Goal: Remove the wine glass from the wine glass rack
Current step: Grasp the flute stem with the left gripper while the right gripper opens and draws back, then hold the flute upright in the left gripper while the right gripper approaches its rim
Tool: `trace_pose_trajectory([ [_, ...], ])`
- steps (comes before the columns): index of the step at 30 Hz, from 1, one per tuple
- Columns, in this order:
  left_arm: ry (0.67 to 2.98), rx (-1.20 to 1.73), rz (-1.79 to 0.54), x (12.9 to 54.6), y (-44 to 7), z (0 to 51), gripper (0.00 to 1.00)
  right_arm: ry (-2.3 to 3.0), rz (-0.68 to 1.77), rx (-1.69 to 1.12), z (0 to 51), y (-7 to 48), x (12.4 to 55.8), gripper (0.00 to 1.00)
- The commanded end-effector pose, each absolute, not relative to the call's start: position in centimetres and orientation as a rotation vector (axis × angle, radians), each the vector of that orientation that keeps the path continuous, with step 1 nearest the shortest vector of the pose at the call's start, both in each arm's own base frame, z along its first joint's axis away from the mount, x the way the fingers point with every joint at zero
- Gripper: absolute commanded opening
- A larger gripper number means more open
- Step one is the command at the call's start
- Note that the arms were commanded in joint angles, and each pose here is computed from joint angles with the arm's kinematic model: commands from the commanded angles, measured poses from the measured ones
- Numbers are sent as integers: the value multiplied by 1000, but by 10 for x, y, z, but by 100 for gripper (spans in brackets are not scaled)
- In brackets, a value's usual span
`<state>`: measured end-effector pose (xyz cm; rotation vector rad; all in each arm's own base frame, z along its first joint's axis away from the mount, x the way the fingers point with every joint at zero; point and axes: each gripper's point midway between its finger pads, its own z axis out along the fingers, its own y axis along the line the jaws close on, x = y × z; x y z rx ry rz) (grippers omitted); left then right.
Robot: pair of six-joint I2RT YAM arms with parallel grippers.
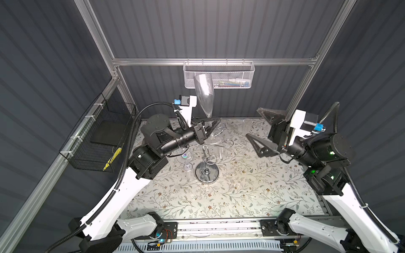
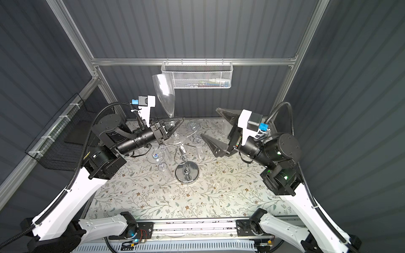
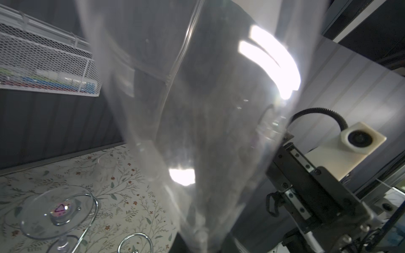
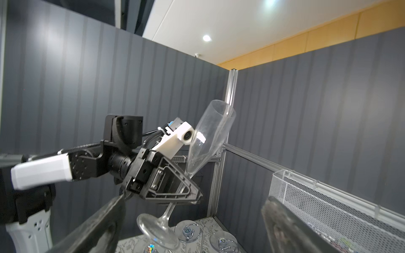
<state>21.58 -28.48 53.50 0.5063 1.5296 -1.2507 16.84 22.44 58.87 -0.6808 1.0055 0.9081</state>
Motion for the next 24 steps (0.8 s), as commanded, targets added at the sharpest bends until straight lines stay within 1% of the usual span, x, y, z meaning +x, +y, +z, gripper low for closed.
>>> trace_pose_trajectory([
  [1, 1463, 655, -977, 217, -272, 538, 0, 1223, 1080, -459, 608, 212, 180, 99],
  [5, 1413, 722, -790, 224, -264, 535, 0, 1210, 1177, -457, 621, 222, 172, 99],
  [7, 1401, 756, -716, 227, -261, 532, 0, 1138, 1232, -560, 622, 234, 157, 99],
  [8, 1397, 768, -689, 229, -261, 531, 0, 1133, 1239, -576, 620, 238, 157, 99],
  [14, 1371, 827, -561, 235, -258, 522, 0, 1162, 1177, -544, 612, 259, 173, 99],
  [18, 1331, 853, -517, 236, -258, 522, 0, 1183, 1140, -567, 604, 284, 185, 99],
  [24, 1306, 862, -463, 241, -257, 516, 0, 1138, 1059, -574, 605, 305, 191, 99],
])
